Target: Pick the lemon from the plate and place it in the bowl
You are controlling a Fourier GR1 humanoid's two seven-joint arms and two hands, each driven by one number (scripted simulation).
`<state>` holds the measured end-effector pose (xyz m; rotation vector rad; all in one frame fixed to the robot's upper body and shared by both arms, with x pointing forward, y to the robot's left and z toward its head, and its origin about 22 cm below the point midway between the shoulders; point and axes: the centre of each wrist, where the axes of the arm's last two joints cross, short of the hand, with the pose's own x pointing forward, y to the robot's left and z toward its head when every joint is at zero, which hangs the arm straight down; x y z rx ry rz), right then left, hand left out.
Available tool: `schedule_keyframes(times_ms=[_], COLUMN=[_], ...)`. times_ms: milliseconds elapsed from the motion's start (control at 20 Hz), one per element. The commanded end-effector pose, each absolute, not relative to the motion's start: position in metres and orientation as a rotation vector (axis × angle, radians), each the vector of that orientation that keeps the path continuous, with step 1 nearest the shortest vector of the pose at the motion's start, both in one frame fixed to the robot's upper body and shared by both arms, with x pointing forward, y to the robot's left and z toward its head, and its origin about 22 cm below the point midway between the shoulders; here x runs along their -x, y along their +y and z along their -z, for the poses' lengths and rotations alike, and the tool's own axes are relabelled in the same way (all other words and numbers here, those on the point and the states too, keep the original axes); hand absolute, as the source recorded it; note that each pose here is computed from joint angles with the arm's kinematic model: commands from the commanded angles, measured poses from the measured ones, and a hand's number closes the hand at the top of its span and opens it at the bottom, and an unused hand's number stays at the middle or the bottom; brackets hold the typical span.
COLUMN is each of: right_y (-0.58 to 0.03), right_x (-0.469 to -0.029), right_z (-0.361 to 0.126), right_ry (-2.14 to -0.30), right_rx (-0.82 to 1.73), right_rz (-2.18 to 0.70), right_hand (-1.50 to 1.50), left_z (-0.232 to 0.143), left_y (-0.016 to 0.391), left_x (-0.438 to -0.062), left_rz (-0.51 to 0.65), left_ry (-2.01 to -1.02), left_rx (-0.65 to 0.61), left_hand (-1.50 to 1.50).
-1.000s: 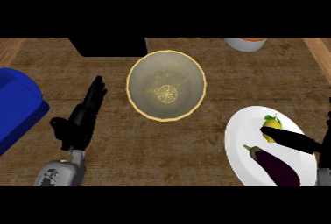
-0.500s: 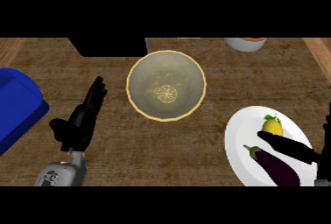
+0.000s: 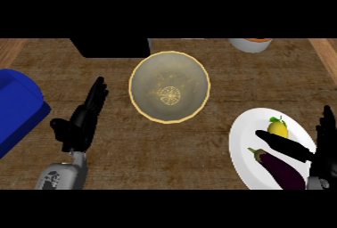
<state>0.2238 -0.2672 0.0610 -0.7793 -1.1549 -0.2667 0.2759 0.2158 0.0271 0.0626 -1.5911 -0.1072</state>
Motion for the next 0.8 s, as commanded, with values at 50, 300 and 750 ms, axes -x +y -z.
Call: schedule_keyframes(times_ms=[50,300,750], right_y=[-0.272,-0.288,-0.308], right_x=[-0.230,-0.227,-0.249], right_z=[-0.041,-0.016,-0.005], right_ry=[-1.154,-1.163,-0.982], right_rx=[0.747,0.761,0.886], right_rz=[0.284,0.315,0.212], right_hand=[-1.50,-1.50,-1.50], left_z=[-0.030,-0.030,-0.039], left_y=[0.220,0.215,0.238], left_x=[-0.279,-0.279,-0.280], left_rz=[0.109,0.119,0.113], left_ry=[-1.607,-1.602,-1.598], left_rx=[-0.087,-0.075,-0.061], left_hand=[0.00,0.00,0.00])
